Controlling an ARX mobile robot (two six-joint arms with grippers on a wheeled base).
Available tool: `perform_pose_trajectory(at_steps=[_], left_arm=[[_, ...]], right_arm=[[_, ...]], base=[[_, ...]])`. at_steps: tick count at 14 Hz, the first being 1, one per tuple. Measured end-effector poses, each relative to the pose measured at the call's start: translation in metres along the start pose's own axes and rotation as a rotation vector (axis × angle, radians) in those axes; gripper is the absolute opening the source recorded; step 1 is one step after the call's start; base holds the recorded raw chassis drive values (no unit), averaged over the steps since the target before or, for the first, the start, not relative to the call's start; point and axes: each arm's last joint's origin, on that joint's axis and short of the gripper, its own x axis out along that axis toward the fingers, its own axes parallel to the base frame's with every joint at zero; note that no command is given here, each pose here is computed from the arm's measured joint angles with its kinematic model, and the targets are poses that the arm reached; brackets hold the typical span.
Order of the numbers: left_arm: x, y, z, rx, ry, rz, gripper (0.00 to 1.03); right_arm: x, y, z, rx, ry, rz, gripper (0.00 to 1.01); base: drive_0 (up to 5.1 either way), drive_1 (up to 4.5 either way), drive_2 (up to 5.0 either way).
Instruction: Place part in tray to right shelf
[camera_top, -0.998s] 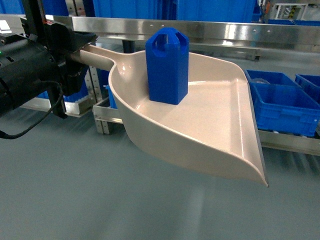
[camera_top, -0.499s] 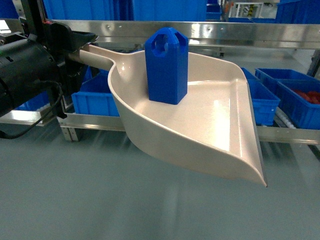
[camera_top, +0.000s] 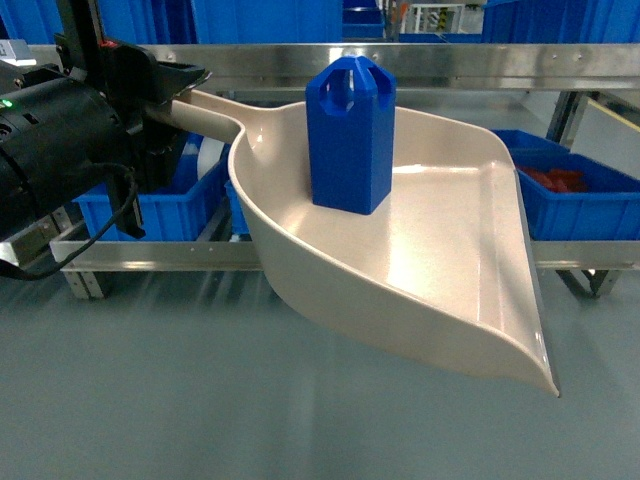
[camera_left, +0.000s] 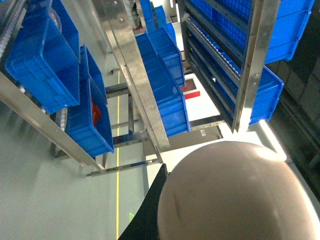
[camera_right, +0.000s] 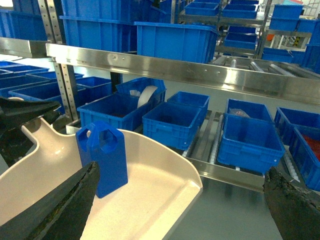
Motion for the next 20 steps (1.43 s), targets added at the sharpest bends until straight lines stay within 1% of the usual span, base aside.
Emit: perform_pose_trajectory(at_steps=[3,20], left_arm=[[-0.0006,0.0009,0.0044,0.002,-0.022,0.005,0.14],[-0.0004,0.0006,0.0035,0.001,-0.017,0.003,0.14]], right_arm=[[0.0,0.0,0.0001,0.0,-0.001,0.0,0.98],[0.0,0.0,0.0001,0.0,-0.002,0.0,0.98]], base=[[0.0,0.0,0.0],[0.0,0.0,0.0]])
